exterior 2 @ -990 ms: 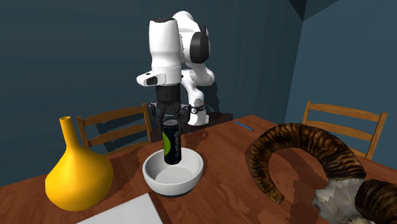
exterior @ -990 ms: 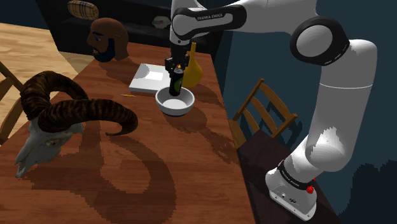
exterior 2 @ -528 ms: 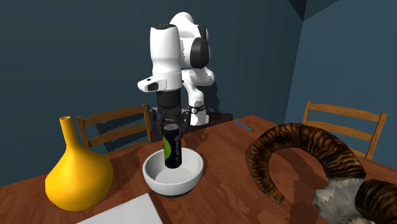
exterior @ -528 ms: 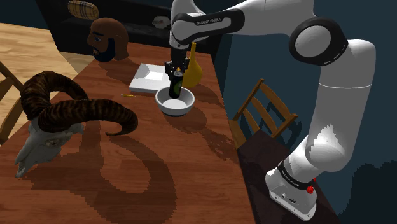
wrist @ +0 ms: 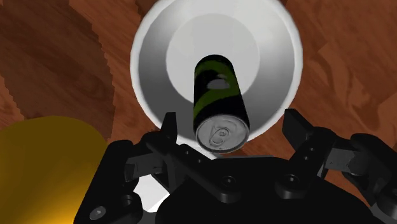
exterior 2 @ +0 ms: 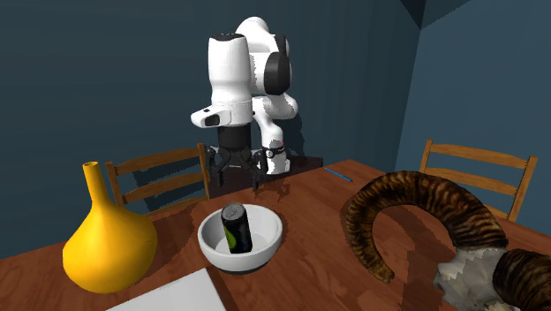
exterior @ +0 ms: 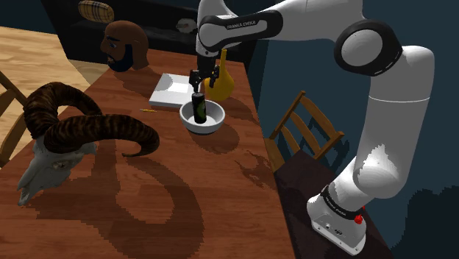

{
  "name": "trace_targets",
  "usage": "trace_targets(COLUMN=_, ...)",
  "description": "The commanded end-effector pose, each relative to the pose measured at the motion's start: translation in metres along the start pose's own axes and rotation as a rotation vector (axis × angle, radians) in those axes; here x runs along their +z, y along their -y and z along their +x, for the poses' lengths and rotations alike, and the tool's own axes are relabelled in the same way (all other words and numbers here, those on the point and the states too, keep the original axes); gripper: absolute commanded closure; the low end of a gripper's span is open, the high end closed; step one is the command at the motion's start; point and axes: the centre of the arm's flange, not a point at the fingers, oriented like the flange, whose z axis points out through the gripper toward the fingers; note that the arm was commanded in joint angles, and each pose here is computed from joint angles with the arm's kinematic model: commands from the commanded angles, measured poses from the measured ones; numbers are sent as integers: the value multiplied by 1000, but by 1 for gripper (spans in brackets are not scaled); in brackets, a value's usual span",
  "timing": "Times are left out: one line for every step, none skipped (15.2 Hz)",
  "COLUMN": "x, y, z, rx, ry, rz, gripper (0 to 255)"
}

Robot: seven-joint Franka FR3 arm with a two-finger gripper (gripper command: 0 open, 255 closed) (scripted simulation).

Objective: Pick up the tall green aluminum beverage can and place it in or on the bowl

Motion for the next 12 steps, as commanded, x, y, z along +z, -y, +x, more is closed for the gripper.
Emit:
trace_targets(x=0, y=0, z=0, rx=0, ry=0, rz=0, gripper=0)
trace_targets(x=-13, y=0, z=0, rx=0, ry=0, rz=0, gripper=0)
trace_targets(x=-27, y=0, z=0, rx=0, ry=0, rz=0, gripper=0)
trace_targets(x=-40, y=0, z=0, rx=0, ry=0, rz=0, gripper=0)
trace_targets(x=-50, y=0, z=0, rx=0, ry=0, rz=0, gripper=0)
trace_targets(x=-50, y=0, z=0, rx=0, ry=0, rz=0, gripper=0)
trace_targets(x=-50, y=0, z=0, rx=0, ry=0, rz=0, gripper=0)
trace_targets(x=-50, y=0, z=0, rx=0, ry=0, rz=0, gripper=0)
trace_targets(x=-50, y=0, z=0, rx=0, ry=0, rz=0, gripper=0)
trace_targets(x=-50, y=0, z=0, rx=0, ry=0, rz=0, gripper=0)
trace_targets(x=-50, y=0, z=0, rx=0, ry=0, rz=0, gripper=0)
trace_targets(x=-50, y=0, z=0, rx=0, ry=0, rz=0, gripper=0)
